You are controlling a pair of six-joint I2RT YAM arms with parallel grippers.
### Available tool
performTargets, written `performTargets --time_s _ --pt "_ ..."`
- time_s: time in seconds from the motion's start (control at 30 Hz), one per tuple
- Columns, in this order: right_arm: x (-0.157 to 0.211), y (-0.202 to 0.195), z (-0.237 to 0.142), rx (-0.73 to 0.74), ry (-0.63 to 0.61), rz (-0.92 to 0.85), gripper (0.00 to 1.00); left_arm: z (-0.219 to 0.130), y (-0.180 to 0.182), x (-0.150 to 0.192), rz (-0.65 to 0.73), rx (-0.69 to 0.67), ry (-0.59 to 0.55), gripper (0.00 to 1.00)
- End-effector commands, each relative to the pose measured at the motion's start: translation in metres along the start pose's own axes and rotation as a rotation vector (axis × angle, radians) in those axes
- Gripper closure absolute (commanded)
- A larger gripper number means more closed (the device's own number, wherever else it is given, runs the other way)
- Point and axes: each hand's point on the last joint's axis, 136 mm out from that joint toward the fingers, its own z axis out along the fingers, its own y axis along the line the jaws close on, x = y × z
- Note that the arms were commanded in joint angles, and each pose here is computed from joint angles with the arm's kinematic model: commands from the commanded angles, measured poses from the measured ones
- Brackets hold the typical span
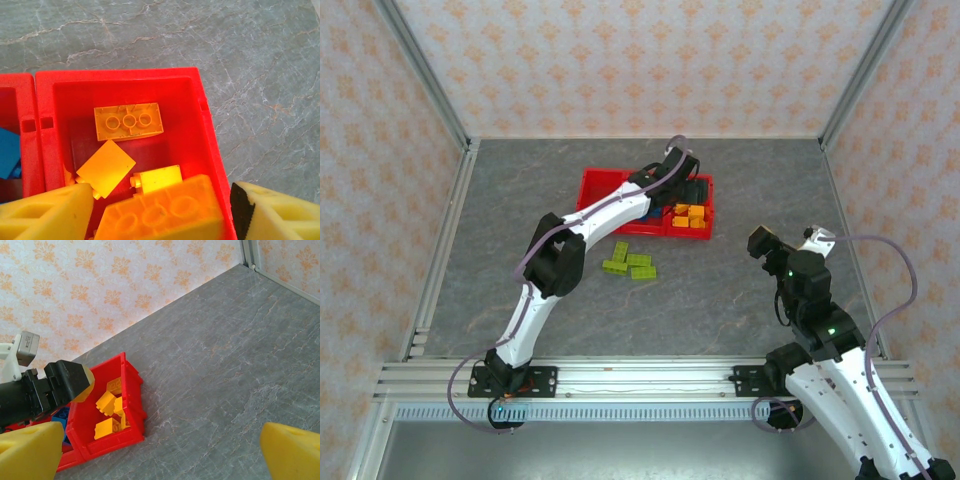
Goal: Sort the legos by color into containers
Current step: Place the lego in the container.
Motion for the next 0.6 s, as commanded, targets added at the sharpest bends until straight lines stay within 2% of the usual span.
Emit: performTargets --time_s 0.0,0.1,0.33,0.57 --pt "-0.001 -0.004 -0.002 0.014 -0.01 0.002 0.0 -0.035 -0.012 -0.031 0.023 0.012 -0.079 0.15" --pt "-0.002 -0.003 -0.003 0.011 -0.01 0.0 0.0 -0.05 -0.015 -0.036 0.045 0.004 -0.096 0.01" --pt "0.0 -0.002 -0.002 0.004 -0.004 -0.003 0.0 -0.101 -0.009 -0.045 0.093 -0.021 -0.147 0.01" --pt "0.001 -0.001 0.0 0.0 -0.003 -0.009 0.0 -0.158 0.0 -0.007 0.241 -0.049 -0.129 0.01"
